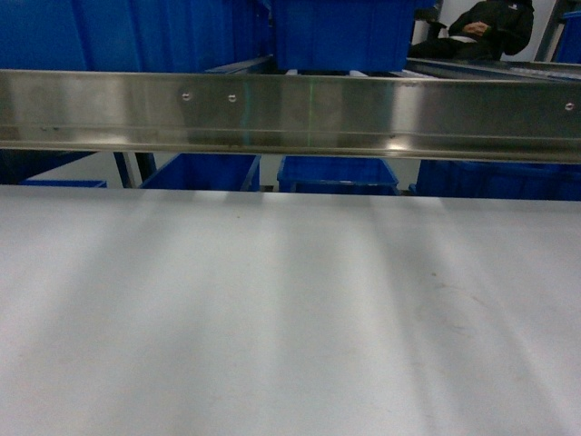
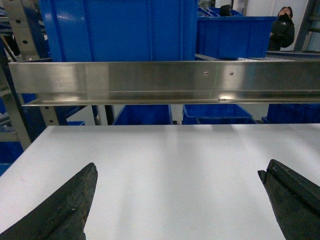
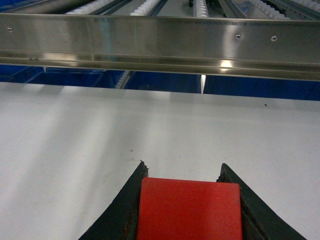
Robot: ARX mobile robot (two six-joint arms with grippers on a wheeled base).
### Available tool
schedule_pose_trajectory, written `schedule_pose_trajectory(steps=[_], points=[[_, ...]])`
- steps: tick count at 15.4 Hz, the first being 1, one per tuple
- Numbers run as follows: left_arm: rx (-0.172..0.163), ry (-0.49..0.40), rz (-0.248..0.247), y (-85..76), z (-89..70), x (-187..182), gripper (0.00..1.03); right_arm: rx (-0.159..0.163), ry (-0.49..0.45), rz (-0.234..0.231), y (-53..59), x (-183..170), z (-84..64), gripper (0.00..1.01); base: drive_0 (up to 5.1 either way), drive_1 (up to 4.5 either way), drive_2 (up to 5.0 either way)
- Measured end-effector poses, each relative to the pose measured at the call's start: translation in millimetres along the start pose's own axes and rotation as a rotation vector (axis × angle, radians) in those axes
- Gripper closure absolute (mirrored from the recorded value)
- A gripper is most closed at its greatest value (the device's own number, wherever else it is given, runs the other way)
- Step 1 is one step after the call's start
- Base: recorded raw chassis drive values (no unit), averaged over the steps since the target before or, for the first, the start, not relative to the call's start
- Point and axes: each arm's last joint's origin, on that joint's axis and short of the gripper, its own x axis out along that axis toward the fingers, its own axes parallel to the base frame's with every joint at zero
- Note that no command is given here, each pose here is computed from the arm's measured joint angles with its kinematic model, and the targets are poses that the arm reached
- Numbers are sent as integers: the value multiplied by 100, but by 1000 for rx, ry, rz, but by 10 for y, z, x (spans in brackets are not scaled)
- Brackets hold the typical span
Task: Place magnetic block on left shelf second layer
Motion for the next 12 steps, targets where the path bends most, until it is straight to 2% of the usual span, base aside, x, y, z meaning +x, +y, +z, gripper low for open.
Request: schedule_pose_trajectory(steps=[12], points=[[0,0,0,0,0,0,5,0,0,1,1,-1,0,67,-502,244,244]])
